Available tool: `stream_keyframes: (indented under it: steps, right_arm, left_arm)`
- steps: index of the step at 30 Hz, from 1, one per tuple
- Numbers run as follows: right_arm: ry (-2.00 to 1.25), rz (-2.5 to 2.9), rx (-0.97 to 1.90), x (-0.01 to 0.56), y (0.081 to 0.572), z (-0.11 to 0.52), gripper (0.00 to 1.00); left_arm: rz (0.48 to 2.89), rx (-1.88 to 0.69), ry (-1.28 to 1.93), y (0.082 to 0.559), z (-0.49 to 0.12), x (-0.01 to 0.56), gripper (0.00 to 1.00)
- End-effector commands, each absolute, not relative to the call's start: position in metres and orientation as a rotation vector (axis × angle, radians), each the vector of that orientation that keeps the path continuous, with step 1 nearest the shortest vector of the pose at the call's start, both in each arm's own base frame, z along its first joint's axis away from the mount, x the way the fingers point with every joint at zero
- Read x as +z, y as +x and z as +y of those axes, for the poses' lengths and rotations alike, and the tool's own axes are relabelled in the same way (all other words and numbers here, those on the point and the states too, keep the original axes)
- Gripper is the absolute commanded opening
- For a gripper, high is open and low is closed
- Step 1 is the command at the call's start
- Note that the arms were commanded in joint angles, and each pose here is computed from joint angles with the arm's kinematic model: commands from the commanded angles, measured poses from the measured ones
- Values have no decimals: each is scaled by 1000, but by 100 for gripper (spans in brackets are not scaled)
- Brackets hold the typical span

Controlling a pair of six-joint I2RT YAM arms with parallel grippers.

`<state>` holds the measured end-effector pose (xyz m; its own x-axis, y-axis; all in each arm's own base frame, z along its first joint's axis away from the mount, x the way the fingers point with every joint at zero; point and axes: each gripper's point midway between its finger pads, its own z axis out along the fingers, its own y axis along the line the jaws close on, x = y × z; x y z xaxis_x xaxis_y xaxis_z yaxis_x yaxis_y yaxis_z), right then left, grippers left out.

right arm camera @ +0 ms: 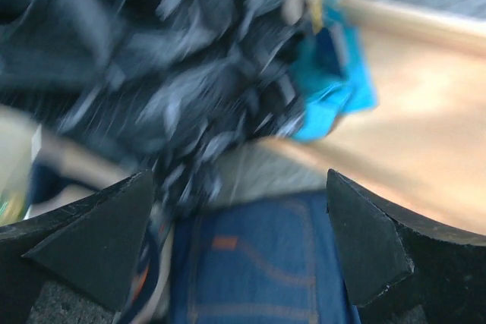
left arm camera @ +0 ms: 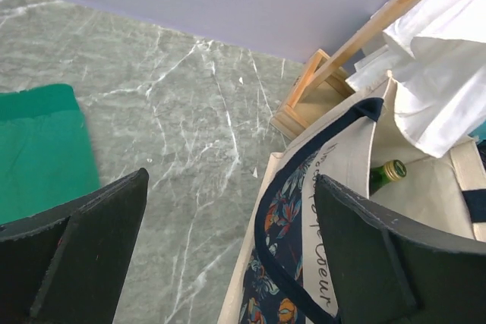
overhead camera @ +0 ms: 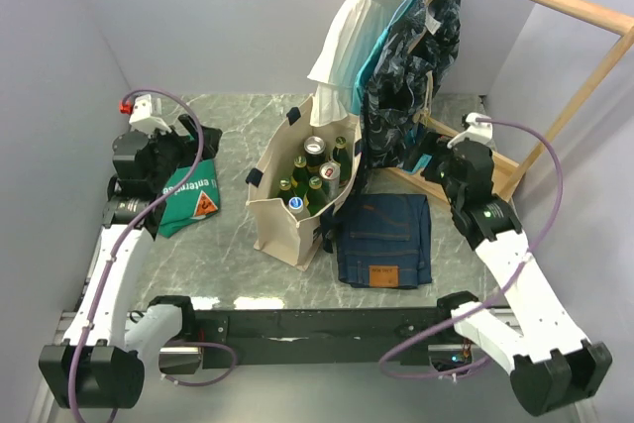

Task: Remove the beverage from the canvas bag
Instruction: Take out the drink from the canvas bag.

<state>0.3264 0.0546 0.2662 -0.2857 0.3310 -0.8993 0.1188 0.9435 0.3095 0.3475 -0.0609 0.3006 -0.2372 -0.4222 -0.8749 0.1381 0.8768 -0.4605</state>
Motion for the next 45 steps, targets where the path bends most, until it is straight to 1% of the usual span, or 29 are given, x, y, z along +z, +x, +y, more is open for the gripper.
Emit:
stream_keyframes:
  steps: [1,2,5,8,12,14,16,20,22,25,29,35,38,41,42,44,45]
  right_arm:
    - [255,1917,365,267,307,77,100]
    - [241,1918,373,275,308,78,100]
    - [184,2038,354,259,311,84,100]
    - [188,2077,362,244,313,87,100]
    - [269,2032,389,247,310,85,100]
    - [285,1985,387,258,305,80,100]
    - [274,1938,402,270,299,79,100]
    - [247,1884,424,286,285,78,100]
    - [133,1841,498,300,273,91,100]
    - [-4,1792,624,319,255,113,100]
    - [-113,1798,739,326,241,135,100]
    - [-185,1850,766,312,233,155,100]
    - [-215,1867,778,310,229,165,100]
    - [-218,1901,746,311,229,166,99]
    - [-241,1935,742,306,228,171,99]
    - [-248,1925,724,317,229,174,99]
    - [-273,1950,714,313,230,181,99]
  left_arm:
    - [1657,-523,-183,337,-60,337,96]
    - [1656,-525,-184,337,-60,338,96]
    - [1707,-561,-84,336,-73,340,96]
    - [1755,-573,-93,338,-75,337,96]
    - [1788,-574,-151,341,-72,335,96]
    - [1777,-583,-165,341,-71,335,96]
    - [1767,-645,-107,335,-81,335,96]
    - [1797,-696,-75,335,-90,333,96]
    - [1816,-730,-15,331,-98,333,96]
    - [1800,-814,154,312,-123,340,96]
    - [1807,-792,277,290,-146,348,96]
    - [1815,-767,354,264,-162,353,97]
    - [1778,-779,398,251,-171,372,98]
    - [1783,-780,420,246,-180,383,99]
    - [1802,-772,419,250,-183,380,99]
    - [1836,-720,409,253,-188,376,99]
    - [1877,-685,402,261,-191,365,99]
